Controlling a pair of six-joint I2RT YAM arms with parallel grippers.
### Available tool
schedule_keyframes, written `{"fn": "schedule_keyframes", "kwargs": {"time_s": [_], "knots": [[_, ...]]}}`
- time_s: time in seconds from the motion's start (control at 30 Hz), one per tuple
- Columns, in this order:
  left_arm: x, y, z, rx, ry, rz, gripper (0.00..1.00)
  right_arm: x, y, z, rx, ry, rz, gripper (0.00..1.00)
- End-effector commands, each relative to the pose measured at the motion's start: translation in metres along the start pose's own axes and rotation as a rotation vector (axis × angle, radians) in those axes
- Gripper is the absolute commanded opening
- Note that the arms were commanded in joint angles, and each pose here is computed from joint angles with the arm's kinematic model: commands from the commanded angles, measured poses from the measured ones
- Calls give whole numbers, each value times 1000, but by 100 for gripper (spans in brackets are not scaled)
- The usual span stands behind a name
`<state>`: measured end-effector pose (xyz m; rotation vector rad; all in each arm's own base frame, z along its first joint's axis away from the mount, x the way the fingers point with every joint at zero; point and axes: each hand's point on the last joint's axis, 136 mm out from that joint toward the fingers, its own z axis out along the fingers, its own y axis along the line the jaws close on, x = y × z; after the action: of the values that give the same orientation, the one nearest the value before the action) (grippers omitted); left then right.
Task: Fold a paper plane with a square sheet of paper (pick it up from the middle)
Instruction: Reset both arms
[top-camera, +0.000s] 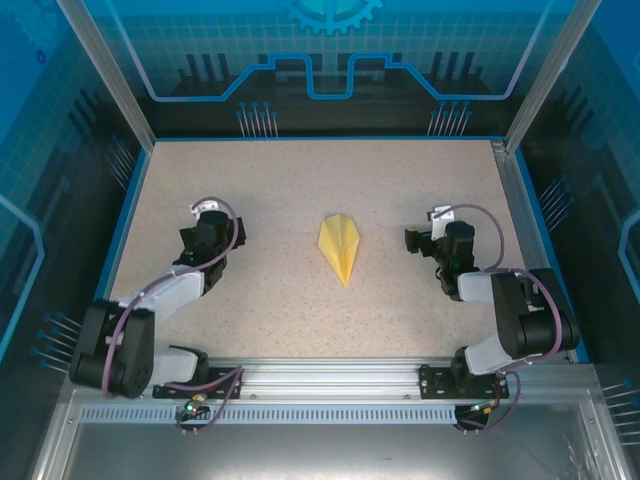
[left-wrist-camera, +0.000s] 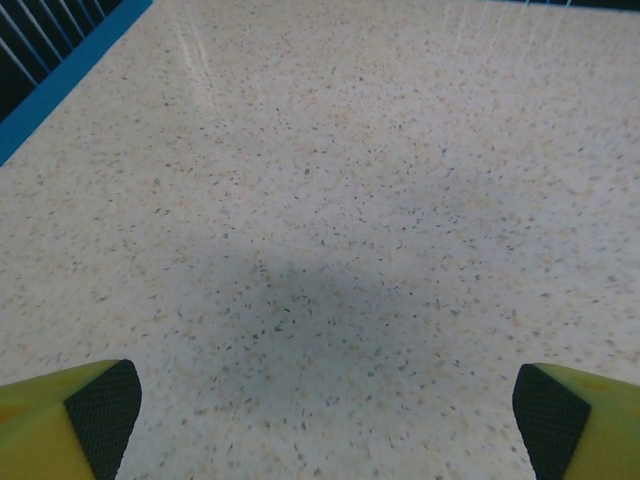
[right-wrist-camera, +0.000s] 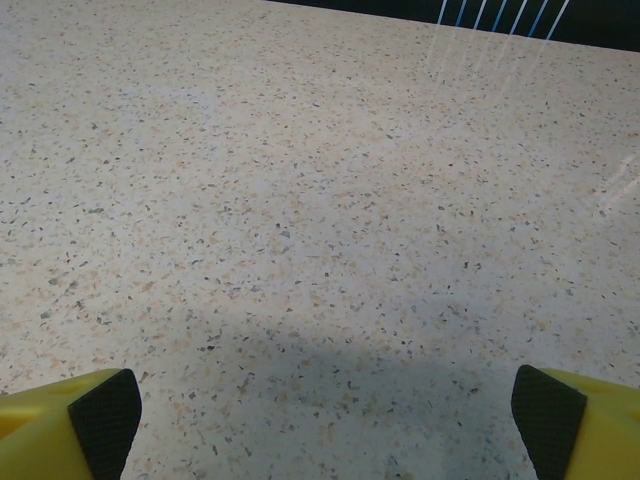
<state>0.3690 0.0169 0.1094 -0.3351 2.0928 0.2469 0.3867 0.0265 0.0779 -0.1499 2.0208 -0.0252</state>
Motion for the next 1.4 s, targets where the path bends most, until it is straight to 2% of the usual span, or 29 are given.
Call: {"fn": "schedule_keyframes", "kwargs": {"time_s": [0.0, 0.17, 0.27, 0.3, 0.5, 1.37], "knots": [[-15, -10, 14, 83, -131, 38, 99, -19, -3, 2, 12, -57, 18, 99], [-4, -12, 26, 209, -122, -12, 99, -18, -4, 2, 11, -57, 18, 99], [5, -14, 22, 266, -197, -18, 99, -19, -4, 2, 11, -58, 18, 99], [4, -14, 20, 273, -186, -24, 99, -19, -3, 2, 11, -57, 18, 99], [3, -9, 27, 193, -164, -15, 99, -18, -4, 2, 11, -57, 18, 99], [3, -12, 27, 199, -158, -8, 99, -19, -3, 2, 11, -57, 18, 99]]}}
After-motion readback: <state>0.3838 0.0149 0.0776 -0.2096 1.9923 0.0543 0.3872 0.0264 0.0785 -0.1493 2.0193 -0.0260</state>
